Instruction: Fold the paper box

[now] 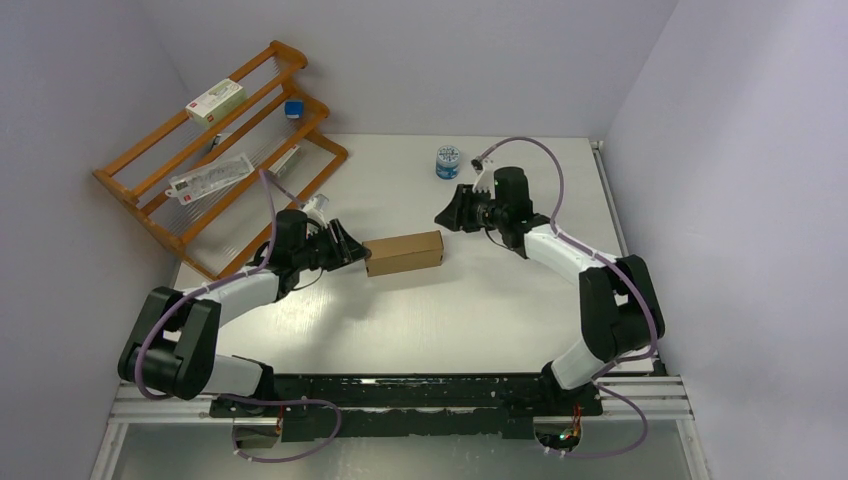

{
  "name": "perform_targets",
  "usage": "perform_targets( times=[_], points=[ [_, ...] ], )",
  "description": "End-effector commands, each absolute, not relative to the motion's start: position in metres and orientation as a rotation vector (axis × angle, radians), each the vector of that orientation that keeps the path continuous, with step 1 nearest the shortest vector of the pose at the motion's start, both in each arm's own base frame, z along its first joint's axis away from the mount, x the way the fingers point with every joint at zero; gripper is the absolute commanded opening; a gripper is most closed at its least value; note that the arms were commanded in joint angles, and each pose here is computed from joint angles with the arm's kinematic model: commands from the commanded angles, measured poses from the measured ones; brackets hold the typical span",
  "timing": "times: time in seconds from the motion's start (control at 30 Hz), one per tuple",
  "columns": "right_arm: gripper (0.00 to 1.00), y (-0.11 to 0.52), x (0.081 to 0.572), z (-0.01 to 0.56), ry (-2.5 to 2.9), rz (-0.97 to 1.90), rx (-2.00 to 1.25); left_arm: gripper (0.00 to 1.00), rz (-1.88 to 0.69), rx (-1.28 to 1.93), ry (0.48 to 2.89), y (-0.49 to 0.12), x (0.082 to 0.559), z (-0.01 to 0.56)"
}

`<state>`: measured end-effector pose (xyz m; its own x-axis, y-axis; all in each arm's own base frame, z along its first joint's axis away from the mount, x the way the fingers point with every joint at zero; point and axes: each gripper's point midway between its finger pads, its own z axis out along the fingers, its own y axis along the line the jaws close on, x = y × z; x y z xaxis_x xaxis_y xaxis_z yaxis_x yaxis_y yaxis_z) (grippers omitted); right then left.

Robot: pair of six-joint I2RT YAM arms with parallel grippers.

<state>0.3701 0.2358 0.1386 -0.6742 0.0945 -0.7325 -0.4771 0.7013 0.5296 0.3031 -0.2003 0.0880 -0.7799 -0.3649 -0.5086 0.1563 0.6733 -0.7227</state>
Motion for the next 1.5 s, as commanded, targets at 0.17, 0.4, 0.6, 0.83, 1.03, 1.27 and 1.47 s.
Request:
perform_targets(
  times=[0.17,0.4,0.6,0.83,1.03,1.27,1.47],
  points=[
    [0.41,0.243,0.335,0.091,2.264,0.988,-0.313,0.44,-1.03,-0.15,2.331,-0.194,0.275,0.063],
    [0.36,0.242,0.306,0.077,2.263,1.023,-0.33,0.41,-1.076,-0.124,2.342,-0.198,0.261,0.058],
    [0.33,0.24,0.291,0.076,2.216,1.053,-0.349,0.4,-1.105,-0.107,2.339,-0.201,0.247,0.054],
    [0.32,0.236,0.278,0.073,2.157,1.058,-0.355,0.4,-1.092,-0.093,2.296,-0.198,0.241,0.051],
    [0.32,0.232,0.28,0.073,2.113,1.02,-0.36,0.42,-1.06,-0.094,2.219,-0.193,0.244,0.048],
    [0.38,0.226,0.302,0.087,2.138,0.924,-0.28,0.49,-0.983,-0.18,2.13,-0.184,0.267,0.077],
    [0.39,0.234,0.316,0.085,2.195,0.931,-0.191,0.5,-0.913,-0.185,2.133,-0.185,0.296,0.089]
  ],
)
